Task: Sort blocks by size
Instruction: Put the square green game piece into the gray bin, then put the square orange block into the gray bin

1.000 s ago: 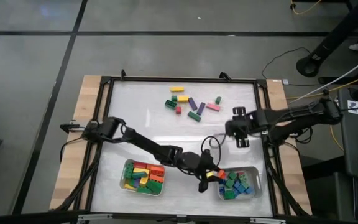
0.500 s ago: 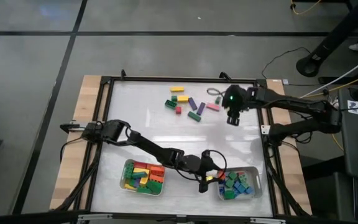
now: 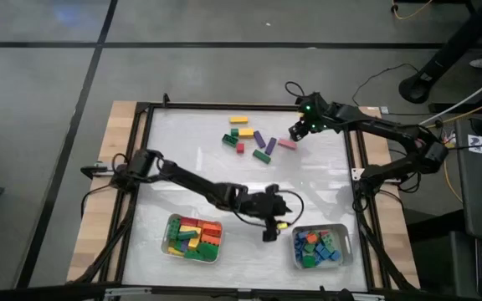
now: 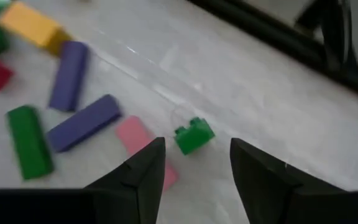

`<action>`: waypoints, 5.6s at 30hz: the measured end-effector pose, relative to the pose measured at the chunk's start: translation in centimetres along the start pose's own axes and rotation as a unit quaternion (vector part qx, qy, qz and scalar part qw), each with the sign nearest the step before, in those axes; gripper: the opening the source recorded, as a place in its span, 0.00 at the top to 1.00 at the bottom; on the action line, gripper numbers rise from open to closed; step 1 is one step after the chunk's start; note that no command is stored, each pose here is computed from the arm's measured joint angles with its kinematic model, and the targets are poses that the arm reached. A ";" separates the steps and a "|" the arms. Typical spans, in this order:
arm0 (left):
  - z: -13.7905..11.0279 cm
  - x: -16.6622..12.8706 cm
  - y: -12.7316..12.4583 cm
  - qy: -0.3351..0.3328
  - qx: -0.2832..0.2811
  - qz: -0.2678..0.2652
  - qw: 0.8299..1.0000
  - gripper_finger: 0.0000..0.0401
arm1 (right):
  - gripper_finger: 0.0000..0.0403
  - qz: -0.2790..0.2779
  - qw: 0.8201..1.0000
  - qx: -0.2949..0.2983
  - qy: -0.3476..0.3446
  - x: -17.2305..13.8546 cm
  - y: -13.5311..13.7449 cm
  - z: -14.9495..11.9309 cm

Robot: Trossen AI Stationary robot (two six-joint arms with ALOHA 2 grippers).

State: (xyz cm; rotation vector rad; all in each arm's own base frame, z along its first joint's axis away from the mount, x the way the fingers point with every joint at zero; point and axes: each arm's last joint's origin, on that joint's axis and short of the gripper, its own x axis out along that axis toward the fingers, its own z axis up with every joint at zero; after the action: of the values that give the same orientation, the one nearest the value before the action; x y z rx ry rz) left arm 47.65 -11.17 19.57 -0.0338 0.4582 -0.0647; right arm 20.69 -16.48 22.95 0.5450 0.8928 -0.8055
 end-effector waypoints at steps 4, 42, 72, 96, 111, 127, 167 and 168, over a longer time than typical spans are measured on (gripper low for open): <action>0.8 -2.3 2.1 0.077 -0.013 0.028 0.997 0.60 | 0.56 -0.016 0.998 0.057 0.031 2.0 -0.6 -0.1; 1.2 -7.5 11.7 0.239 0.047 0.144 0.959 0.64 | 0.56 -0.057 0.950 0.302 0.051 5.5 -0.1 -0.5; 0.9 -7.6 11.6 0.254 0.042 0.144 0.955 0.64 | 0.66 -0.065 0.957 0.269 0.084 9.9 0.0 -1.2; -0.7 -9.8 18.4 0.354 0.037 0.179 0.917 0.64 | 0.64 0.382 0.898 0.114 0.187 1.6 2.2 -0.6; -0.8 -10.7 21.7 0.349 0.014 0.206 0.914 0.64 | 0.63 0.390 0.868 -0.115 0.285 -7.8 9.3 -8.6; -0.3 -10.4 23.0 0.305 0.009 0.224 0.925 0.64 | 0.62 0.311 0.855 -0.280 0.308 -12.7 14.5 -18.2; -4.1 -7.8 24.8 0.374 0.071 0.184 0.906 0.64 | 0.40 0.268 0.867 -0.282 0.311 -12.8 15.6 -20.8; -4.1 -7.8 24.8 0.372 0.063 0.187 0.907 0.64 | 0.40 0.268 0.867 -0.282 0.311 -12.8 15.6 -20.8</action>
State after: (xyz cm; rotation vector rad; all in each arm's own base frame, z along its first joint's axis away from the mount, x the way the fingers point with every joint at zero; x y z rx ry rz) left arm 40.23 14.04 18.13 0.2150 1.2190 0.2843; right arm 18.74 12.38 24.17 0.4955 1.4163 0.1832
